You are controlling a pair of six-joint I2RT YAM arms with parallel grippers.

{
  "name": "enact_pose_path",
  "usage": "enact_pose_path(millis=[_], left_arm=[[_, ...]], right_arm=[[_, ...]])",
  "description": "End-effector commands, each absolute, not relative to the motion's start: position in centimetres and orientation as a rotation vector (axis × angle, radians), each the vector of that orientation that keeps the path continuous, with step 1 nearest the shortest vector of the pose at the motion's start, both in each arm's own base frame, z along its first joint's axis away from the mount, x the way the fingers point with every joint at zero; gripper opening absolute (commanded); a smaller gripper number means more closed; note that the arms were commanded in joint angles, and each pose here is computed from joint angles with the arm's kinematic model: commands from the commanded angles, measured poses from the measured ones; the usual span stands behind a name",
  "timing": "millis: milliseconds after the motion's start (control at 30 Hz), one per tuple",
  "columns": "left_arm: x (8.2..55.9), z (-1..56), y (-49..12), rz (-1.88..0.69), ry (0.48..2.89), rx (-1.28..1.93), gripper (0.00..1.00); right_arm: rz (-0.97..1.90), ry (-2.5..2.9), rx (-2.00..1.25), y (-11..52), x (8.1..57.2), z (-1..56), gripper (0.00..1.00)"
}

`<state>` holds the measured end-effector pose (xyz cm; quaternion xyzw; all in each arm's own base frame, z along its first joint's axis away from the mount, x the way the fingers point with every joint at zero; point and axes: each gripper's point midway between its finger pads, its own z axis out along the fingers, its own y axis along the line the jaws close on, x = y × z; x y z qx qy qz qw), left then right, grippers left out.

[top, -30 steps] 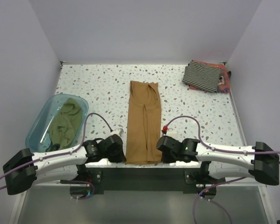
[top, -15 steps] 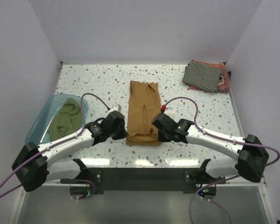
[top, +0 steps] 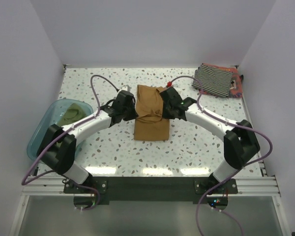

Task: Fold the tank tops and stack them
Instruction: Fold the tank top

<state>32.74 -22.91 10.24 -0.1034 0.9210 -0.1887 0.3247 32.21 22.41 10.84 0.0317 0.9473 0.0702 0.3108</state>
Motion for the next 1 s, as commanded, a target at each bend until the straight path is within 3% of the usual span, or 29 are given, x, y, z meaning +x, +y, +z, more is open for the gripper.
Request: enact_pose_path(millis=[0,100,133,167,267,400,533,600,700,967], left_arm=[[37.3,13.7,-24.1,-0.56,2.287,-0.223,0.0],[39.8,12.5,-23.7,-0.539,2.303,-0.245,0.0],[40.6,10.7,-23.0,-0.506,2.334,-0.254,0.0],[41.4,10.5,-23.0,-0.502,2.331,-0.263,0.0],[43.4,9.0,-22.5,-0.515,2.336,-0.267,0.47],[44.6,10.1,-22.1,-0.567,2.304,-0.241,0.64],[44.0,12.2,-20.9,-0.55,2.28,-0.271,0.62],[42.5,11.6,-20.7,-0.563,2.315,-0.301,0.53],[39.7,11.7,-21.6,-0.633,2.335,-0.274,0.41],[31.4,7.9,-23.4,-0.723,2.449,-0.19,0.43]], right_arm=[[0.273,2.41,0.039,23.9,36.2,13.9,0.0],[0.311,2.433,0.064,24.1,38.7,13.1,0.0],[0.31,2.471,0.066,24.1,39.3,11.5,0.03],[0.305,2.478,0.066,24.1,39.8,11.3,0.15],[0.304,2.487,0.072,24.2,41.7,10.8,0.44],[0.291,2.468,0.087,23.6,42.4,11.9,0.56],[0.303,2.437,0.087,23.3,41.3,13.1,0.47],[0.307,2.445,0.074,23.5,40.1,12.8,0.39],[0.304,2.474,0.037,24.2,37.8,12.0,0.36],[0.313,2.542,0.041,23.5,31.9,8.2,0.37]])
